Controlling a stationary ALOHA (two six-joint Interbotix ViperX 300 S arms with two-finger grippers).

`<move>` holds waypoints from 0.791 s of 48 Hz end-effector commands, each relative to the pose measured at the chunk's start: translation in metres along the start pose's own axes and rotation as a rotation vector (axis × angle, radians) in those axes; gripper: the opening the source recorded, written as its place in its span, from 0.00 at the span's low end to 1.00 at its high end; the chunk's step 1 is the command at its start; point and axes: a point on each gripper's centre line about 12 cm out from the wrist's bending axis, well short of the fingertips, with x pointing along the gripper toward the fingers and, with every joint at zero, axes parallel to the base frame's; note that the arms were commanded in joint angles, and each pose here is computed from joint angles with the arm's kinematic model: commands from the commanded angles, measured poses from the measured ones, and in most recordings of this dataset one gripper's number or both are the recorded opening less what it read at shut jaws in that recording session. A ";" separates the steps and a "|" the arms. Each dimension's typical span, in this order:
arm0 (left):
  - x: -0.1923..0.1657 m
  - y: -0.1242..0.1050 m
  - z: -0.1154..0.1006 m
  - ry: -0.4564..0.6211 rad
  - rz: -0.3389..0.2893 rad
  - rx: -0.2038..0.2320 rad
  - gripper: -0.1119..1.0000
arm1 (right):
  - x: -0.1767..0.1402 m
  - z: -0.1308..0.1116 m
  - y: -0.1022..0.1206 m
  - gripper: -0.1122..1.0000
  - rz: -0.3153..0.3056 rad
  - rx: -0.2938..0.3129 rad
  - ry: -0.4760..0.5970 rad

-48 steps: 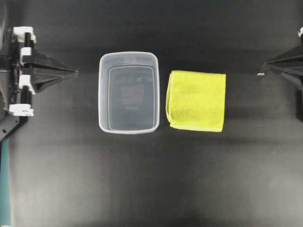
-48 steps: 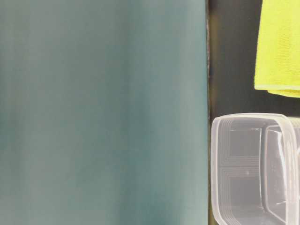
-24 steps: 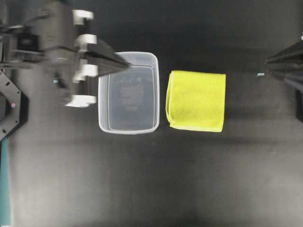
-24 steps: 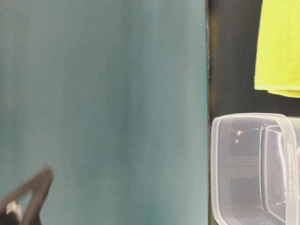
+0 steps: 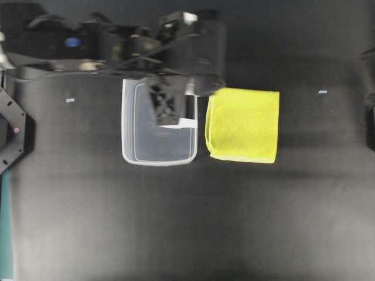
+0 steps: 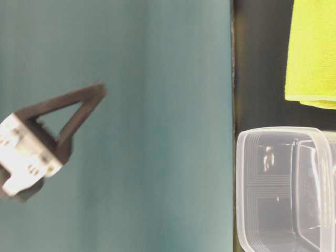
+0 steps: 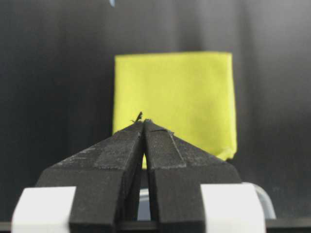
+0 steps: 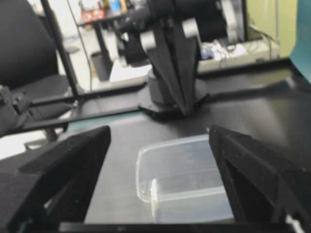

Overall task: Place the yellow towel into the container with the left arm.
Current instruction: 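Move the left gripper over the container toward the yellow towel, then lower the left gripper onto the yellow towel and close on it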

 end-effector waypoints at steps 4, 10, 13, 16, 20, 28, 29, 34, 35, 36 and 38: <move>0.020 0.005 0.015 0.031 0.001 0.002 0.23 | -0.005 0.004 0.000 0.81 -0.006 -0.003 0.001; 0.055 0.004 0.009 0.103 -0.011 0.005 0.57 | -0.010 0.007 0.000 0.81 -0.004 -0.003 -0.010; 0.079 0.002 -0.002 0.149 -0.019 0.001 0.74 | -0.011 0.008 0.000 0.81 -0.006 -0.003 -0.019; 0.101 -0.002 -0.013 0.190 -0.029 0.005 0.85 | -0.013 0.009 -0.001 0.81 -0.013 -0.003 -0.025; 0.126 -0.010 -0.026 0.235 -0.044 0.015 0.92 | -0.015 0.011 -0.002 0.81 -0.021 -0.002 -0.039; 0.164 -0.025 -0.052 0.307 -0.072 0.044 0.91 | -0.020 0.018 -0.002 0.81 -0.030 0.006 -0.073; 0.168 -0.027 -0.054 0.312 -0.076 0.053 0.91 | -0.020 0.018 -0.002 0.81 -0.030 0.006 -0.073; 0.184 -0.035 -0.067 0.343 -0.095 0.103 0.92 | -0.023 0.022 -0.002 0.81 -0.027 0.010 -0.088; 0.186 -0.036 -0.068 0.346 -0.098 0.107 0.92 | -0.024 0.022 -0.002 0.81 -0.027 0.010 -0.087; 0.187 -0.037 -0.070 0.351 -0.101 0.112 0.92 | -0.024 0.022 -0.002 0.81 -0.027 0.012 -0.085; 0.191 -0.039 -0.072 0.358 -0.104 0.116 0.92 | -0.024 0.022 -0.002 0.81 -0.029 0.015 -0.084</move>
